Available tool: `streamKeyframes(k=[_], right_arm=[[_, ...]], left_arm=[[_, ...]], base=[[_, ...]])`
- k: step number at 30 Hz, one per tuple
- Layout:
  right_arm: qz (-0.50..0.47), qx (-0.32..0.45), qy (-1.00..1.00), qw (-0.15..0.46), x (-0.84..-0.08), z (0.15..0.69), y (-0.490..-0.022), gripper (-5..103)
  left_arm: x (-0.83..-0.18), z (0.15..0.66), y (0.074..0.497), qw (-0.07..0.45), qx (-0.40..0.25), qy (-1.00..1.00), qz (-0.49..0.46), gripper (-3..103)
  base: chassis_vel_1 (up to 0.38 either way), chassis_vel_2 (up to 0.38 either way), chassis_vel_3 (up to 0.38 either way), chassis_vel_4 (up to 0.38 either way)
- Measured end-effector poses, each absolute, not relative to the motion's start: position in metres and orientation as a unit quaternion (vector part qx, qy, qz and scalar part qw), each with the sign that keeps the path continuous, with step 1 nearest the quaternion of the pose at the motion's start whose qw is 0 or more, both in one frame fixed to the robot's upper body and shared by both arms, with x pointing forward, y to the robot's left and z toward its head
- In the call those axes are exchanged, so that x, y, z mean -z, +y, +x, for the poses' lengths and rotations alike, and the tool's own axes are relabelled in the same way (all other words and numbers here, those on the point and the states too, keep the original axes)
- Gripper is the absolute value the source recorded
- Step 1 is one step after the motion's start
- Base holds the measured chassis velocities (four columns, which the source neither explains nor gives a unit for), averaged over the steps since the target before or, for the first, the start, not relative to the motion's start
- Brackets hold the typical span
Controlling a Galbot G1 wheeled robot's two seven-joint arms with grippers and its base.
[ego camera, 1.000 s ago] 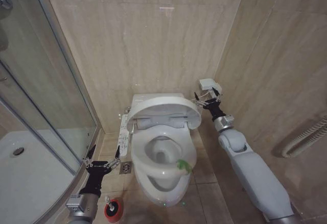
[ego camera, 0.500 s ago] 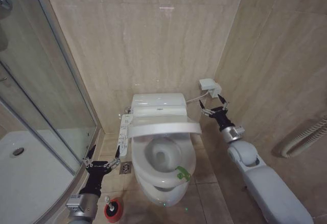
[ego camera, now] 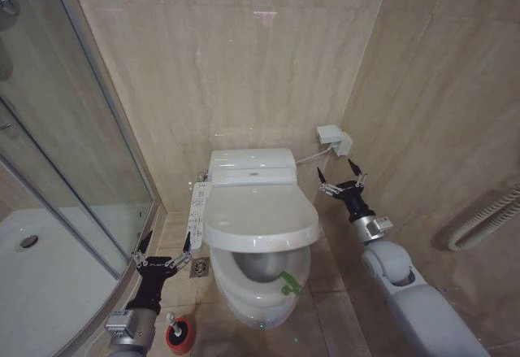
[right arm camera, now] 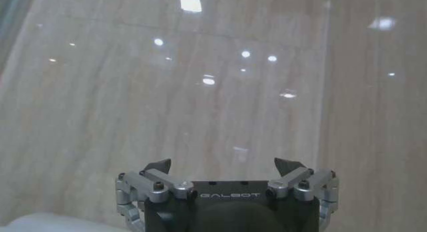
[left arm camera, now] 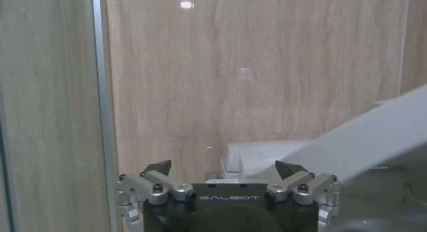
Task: Open the toilet lid, clean the toilet bowl with a toilet brush, close the toilet lid, and flush.
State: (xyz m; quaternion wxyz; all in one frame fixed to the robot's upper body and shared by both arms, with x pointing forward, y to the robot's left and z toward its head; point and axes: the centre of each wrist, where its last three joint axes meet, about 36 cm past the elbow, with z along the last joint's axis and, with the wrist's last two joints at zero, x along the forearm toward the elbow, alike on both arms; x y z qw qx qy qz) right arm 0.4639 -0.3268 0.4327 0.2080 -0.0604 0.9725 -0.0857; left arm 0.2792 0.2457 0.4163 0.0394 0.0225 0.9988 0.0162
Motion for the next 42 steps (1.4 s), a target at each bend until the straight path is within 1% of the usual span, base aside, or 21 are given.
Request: streamKeyframes(k=[5, 8, 13, 22, 42], right_arm=[[-0.029, 0.079, 0.972, 0.219, -0.435, 0.476, -0.326, 100], [-0.004, 0.071, 0.973, 0.220, -0.438, 0.482, -0.315, 100], [0.007, 0.078, 0.973, 0.215, -0.439, 0.484, -0.313, 100], [0.012, 0.081, 0.975, 0.208, -0.441, 0.483, -0.312, 100], [0.006, 0.077, 0.973, 0.217, -0.442, 0.482, -0.312, 100]], left_arm=[[-0.416, 0.279, 0.246, 0.039, -0.016, 0.999, 0.022, 100], [-0.416, 0.279, 0.246, 0.039, -0.016, 0.999, 0.022, 100], [-0.416, 0.279, 0.246, 0.039, -0.016, 0.999, 0.022, 100], [-0.416, 0.279, 0.246, 0.039, -0.016, 0.999, 0.022, 100], [-0.416, 0.279, 0.246, 0.039, -0.016, 0.999, 0.022, 100]], base=[[0.000, 0.000, 0.000, 0.000], [0.000, 0.000, 0.000, 0.000], [0.000, 0.000, 0.000, 0.000], [0.000, 0.000, 0.000, 0.000], [0.000, 0.000, 0.000, 0.000]])
